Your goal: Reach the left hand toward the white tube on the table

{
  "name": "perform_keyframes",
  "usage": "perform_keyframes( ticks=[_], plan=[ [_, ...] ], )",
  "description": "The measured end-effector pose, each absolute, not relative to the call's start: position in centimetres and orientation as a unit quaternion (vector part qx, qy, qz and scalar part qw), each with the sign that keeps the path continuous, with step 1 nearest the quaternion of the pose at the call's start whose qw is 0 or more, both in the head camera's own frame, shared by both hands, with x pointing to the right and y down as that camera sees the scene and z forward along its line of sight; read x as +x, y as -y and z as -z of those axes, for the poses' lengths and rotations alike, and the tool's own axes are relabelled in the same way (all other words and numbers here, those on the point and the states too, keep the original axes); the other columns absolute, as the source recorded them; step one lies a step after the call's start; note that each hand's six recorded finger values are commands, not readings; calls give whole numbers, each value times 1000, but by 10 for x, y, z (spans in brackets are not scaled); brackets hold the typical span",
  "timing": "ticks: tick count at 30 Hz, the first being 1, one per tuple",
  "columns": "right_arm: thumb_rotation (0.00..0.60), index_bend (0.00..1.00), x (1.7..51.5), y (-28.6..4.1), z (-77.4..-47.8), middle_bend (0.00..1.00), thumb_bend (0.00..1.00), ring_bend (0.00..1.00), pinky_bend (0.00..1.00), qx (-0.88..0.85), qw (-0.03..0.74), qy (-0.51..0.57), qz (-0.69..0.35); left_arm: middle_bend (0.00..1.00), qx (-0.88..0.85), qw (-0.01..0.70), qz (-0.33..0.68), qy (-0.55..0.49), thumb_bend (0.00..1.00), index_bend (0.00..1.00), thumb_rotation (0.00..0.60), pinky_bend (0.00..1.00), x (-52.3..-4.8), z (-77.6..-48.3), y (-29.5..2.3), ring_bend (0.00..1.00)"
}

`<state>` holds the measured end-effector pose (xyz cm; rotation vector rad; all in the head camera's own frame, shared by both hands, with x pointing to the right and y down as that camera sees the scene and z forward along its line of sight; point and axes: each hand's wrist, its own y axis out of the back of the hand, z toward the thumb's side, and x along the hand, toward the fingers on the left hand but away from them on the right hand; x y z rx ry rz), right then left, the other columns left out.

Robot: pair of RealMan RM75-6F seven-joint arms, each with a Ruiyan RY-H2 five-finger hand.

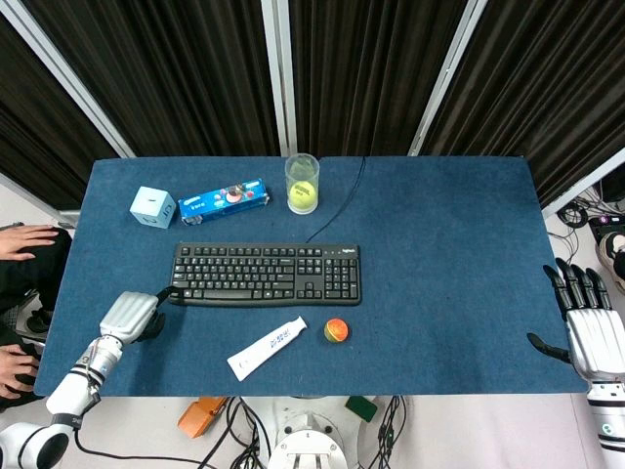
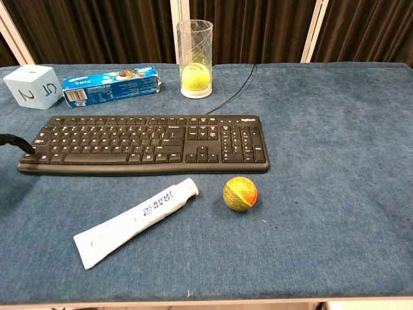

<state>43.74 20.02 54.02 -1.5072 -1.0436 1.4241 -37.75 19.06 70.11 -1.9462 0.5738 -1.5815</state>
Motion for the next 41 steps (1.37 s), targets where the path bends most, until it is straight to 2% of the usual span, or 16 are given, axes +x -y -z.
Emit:
perform_keyframes(
  ticks=[12,16,19,21,22,24,26,28,31,36,37,41],
  plan=[
    [600,0,437,-201,-541,7,206,0,3,-597,396,411,-564,922,-725,270,599,-205,602,196,600,881,-381,-708,-197,919],
    [600,0,440,-201,-539,7,205,0,3,-593,397,415,-565,906,-717,282,594,-230,595,196,600,880,-384,-696,-189,904],
    [600,0,441,-202,-538,8,205,0,3,-592,396,417,-565,829,-705,297,586,-268,560,196,600,865,-391,-679,-179,831],
    [600,0,442,-202,-538,8,205,0,3,-592,394,418,-566,747,-692,308,582,-296,499,196,600,799,-398,-666,-173,736],
    [600,0,442,-202,-539,8,205,0,3,-592,393,418,-566,682,-682,316,579,-316,437,196,600,711,-404,-657,-169,664],
    [600,0,443,-202,-539,7,205,0,3,-592,390,420,-566,493,-664,329,577,-344,264,182,600,416,-415,-643,-165,456],
    [600,0,444,-202,-540,7,194,0,3,-593,388,422,-565,334,-640,342,579,-371,147,138,600,182,-430,-627,-165,273],
    [600,0,445,-202,-540,3,138,0,2,-595,386,425,-563,228,-618,349,585,-392,96,106,600,64,-445,-614,-170,158],
    [600,0,447,-202,-539,0,86,0,0,-595,383,428,-562,166,-594,351,591,-417,80,92,581,30,-463,-599,-181,97],
    [600,0,447,-203,-538,0,83,0,0,-597,387,431,-555,81,-572,362,596,-431,43,60,387,7,-478,-585,-203,10],
    [600,0,447,-203,-538,0,83,0,0,-597,389,430,-555,80,-570,365,597,-432,40,60,371,6,-479,-582,-209,9],
    [600,0,442,-203,-539,0,83,0,0,-600,392,423,-555,80,-567,366,602,-427,40,60,374,5,-479,-580,-228,10]
  ],
)
